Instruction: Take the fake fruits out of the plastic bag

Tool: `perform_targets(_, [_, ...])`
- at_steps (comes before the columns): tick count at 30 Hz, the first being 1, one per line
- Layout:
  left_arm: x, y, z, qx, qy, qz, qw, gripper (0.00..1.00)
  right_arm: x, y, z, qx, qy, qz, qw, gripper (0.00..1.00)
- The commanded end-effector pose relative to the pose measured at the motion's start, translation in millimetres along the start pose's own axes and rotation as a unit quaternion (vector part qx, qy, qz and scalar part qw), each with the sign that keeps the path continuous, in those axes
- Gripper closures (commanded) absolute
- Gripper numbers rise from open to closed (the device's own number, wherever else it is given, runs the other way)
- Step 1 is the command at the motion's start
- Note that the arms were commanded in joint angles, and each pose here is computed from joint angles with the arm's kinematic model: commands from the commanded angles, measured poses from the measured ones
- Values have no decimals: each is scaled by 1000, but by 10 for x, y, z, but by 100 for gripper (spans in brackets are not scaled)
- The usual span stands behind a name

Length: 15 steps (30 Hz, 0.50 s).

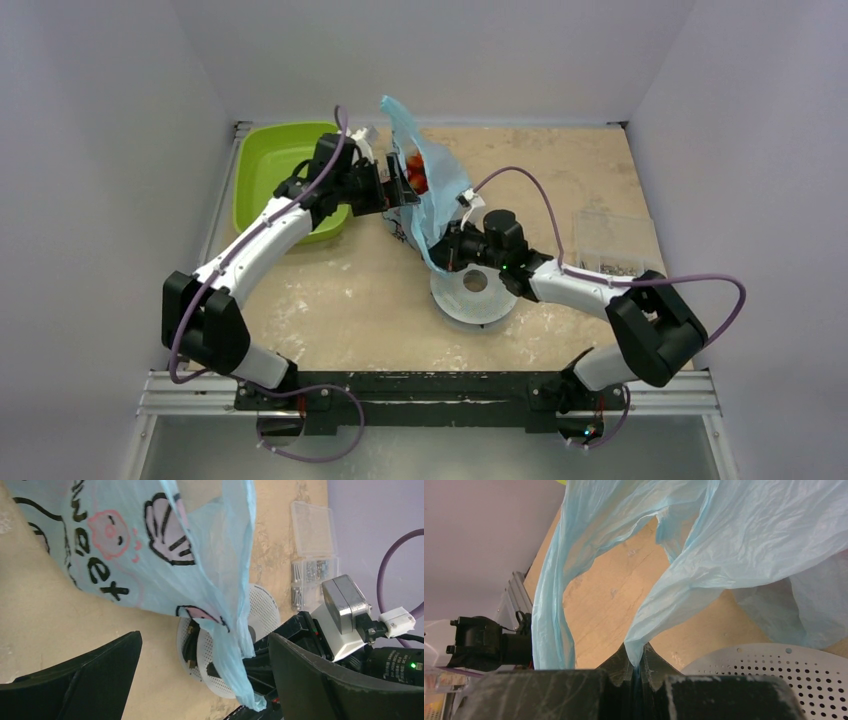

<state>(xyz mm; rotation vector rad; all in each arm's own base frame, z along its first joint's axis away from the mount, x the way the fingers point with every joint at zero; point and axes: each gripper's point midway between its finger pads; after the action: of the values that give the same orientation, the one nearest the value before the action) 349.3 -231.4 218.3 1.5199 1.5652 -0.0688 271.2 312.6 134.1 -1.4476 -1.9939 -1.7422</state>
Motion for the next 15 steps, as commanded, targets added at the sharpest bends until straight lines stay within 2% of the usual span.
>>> perform_targets(1, [-142, 145, 151, -61, 1, -8, 998, 2, 143, 196, 36, -34, 11, -13, 999, 100])
perform_targets(3, [-104, 117, 222, -60, 7, -25, 998, 6, 173, 202, 44, -35, 13, -12, 999, 100])
perform_targets(5, [-59, 63, 281, -48, 9, -31, 998, 18, 181, 188, 43, -36, 11, -12, 999, 100])
perform_targets(7, [-20, -3, 320, -41, 8, -35, 999, 39, 171, 170, 36, -37, 6, -8, 999, 100])
perform_targets(9, [57, -58, 313, -39, 16, -41, 998, 71, 138, 161, 13, -41, -5, 2, 999, 100])
perform_targets(12, [265, -101, 197, -54, 66, -31, 996, 99, 51, 97, -20, -41, -28, 27, 998, 100])
perform_targets(13, [325, -112, 159, -57, 81, -27, 995, 100, 25, 72, -28, -40, -36, 36, 998, 100])
perform_targets(15, [422, -168, 106, -53, 100, -10, 993, 100, -18, 28, -43, -32, -50, 48, 997, 93])
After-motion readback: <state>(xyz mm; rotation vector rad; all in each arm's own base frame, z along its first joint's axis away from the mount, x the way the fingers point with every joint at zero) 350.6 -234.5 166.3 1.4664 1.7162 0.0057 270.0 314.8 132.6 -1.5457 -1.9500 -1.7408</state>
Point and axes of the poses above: each gripper's point midway between its finger pads, its own z axis out along the fingers, its own x axis along the line the jaws close on, y = z × x
